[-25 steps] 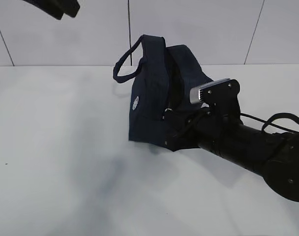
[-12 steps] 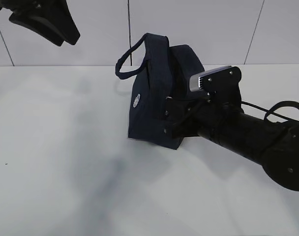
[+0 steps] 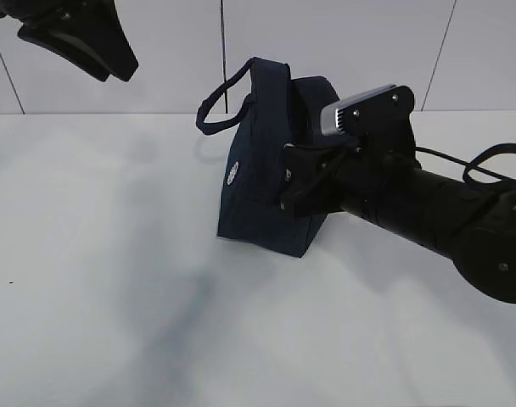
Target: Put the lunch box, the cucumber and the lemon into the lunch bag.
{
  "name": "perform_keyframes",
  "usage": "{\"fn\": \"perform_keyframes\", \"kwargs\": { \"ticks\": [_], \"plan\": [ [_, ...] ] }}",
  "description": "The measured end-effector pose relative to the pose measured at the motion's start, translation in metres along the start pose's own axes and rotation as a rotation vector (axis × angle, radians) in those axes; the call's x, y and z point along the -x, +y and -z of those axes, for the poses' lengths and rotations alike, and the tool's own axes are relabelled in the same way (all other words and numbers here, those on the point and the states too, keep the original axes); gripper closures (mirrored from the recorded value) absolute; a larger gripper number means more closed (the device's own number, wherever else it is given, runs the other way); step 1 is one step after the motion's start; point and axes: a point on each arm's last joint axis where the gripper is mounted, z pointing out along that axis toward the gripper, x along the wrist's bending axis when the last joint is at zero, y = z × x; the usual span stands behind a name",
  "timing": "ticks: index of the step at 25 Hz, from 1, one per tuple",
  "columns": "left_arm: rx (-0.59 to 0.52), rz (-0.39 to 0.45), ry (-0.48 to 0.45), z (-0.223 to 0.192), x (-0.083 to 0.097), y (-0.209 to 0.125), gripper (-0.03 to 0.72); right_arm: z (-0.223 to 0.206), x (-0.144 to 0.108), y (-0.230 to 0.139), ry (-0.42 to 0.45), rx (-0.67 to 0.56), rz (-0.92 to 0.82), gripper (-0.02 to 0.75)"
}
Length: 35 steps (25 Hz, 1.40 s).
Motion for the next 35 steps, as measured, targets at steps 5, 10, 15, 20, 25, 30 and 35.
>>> {"fn": "perform_keyframes", "kwargs": {
  "ticks": [5, 10, 15, 20, 25, 30, 35],
  "plan": [
    [-0.017, -0.018, -0.002, -0.007, 0.001, 0.001, 0.464, 0.006, 0.0, 0.013, -0.005, 0.025, 0.043, 0.738],
    [-0.038, -0.073, 0.0, -0.015, 0.014, 0.0, 0.464, 0.007, 0.001, 0.02, -0.02, 0.017, 0.058, 0.738],
    [-0.062, -0.114, 0.001, -0.023, 0.019, -0.002, 0.464, -0.001, 0.003, 0.035, -0.029, 0.014, 0.063, 0.738],
    [-0.155, -0.106, 0.01, -0.044, 0.011, -0.019, 0.464, -0.01, 0.005, 0.055, -0.04, 0.011, 0.068, 0.738],
    [-0.234, -0.108, 0.009, -0.067, 0.003, -0.039, 0.463, -0.014, 0.007, 0.065, -0.055, -0.006, 0.053, 0.738],
    [-0.226, -0.111, 0.004, -0.093, -0.004, -0.055, 0.457, -0.016, 0.009, 0.07, -0.069, -0.023, 0.03, 0.738],
    [-0.133, -0.128, -0.014, -0.114, -0.009, -0.065, 0.45, -0.019, 0.011, 0.076, -0.084, -0.06, -0.001, 0.738]
  ]
}}
